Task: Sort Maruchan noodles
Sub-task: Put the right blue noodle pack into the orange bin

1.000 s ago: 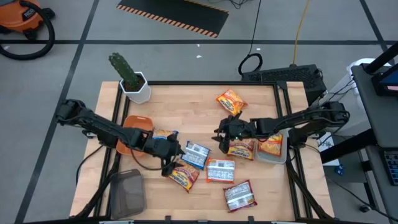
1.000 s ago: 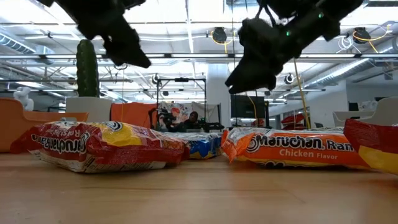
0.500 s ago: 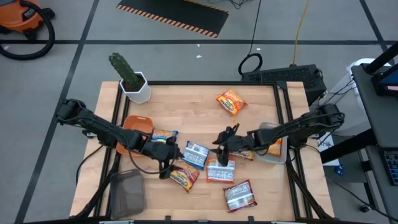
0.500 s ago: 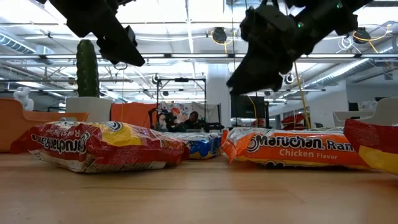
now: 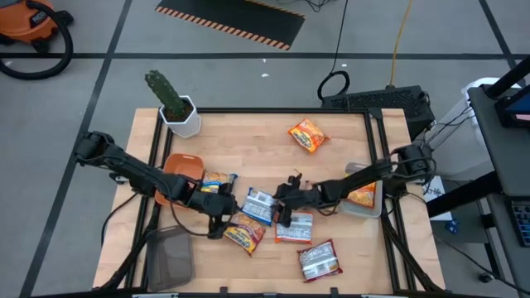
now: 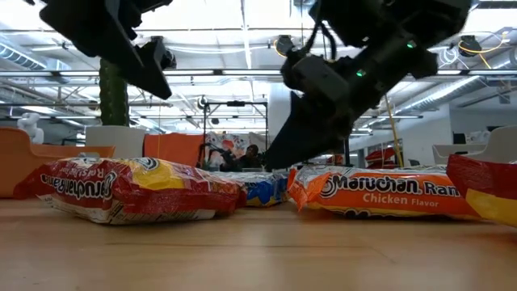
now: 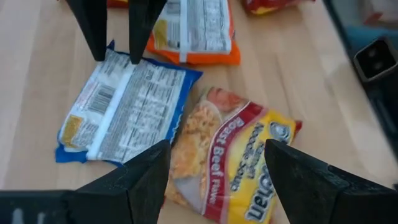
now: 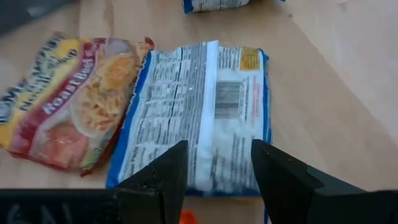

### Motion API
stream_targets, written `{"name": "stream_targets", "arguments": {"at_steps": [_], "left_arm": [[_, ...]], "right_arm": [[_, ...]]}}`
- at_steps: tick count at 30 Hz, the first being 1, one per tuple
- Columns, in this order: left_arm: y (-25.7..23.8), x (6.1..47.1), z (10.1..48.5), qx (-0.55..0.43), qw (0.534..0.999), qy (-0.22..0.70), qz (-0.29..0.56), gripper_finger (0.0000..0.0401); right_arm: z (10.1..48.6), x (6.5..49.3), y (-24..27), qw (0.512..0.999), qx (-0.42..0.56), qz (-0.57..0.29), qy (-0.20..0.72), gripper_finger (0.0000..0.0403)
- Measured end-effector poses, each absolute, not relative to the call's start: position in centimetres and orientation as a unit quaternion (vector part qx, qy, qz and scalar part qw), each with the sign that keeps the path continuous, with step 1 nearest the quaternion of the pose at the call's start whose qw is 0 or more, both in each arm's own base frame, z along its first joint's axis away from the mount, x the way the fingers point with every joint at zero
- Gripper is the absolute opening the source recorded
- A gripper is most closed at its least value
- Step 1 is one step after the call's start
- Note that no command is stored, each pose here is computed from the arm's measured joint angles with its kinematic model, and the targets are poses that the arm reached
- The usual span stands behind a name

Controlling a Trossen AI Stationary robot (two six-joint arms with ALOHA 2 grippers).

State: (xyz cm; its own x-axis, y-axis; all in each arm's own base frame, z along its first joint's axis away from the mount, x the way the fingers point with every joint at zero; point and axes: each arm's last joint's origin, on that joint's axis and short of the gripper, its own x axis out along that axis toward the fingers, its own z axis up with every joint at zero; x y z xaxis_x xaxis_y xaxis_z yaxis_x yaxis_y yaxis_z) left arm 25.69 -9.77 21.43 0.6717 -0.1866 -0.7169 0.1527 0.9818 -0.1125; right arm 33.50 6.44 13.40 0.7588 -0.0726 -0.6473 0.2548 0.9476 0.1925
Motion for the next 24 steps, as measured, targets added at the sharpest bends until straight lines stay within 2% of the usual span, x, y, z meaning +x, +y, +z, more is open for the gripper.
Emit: {"name": "stream_targets", "arguments": {"at_steps": [10, 17, 24], "left_arm": [[-9.6, 25.7, 21.4, -0.019, 0.921, 0.386, -0.057, 0.0266], [-9.4, 25.7, 21.4, -0.003, 0.925, 0.379, -0.014, 0.0266], [-8.8, 25.9, 21.3, 0.033, 0.923, 0.382, -0.018, 0.0266]], "right_arm": [[14.1, 34.1, 6.8, 0.931, 0.035, -0.042, 0.361, 0.0169], [13.9, 34.0, 5.8, 0.924, 0.012, -0.049, 0.378, 0.0169], [14.2, 34.5, 5.1, 0.933, 0.017, -0.056, 0.355, 0.0169]]}}
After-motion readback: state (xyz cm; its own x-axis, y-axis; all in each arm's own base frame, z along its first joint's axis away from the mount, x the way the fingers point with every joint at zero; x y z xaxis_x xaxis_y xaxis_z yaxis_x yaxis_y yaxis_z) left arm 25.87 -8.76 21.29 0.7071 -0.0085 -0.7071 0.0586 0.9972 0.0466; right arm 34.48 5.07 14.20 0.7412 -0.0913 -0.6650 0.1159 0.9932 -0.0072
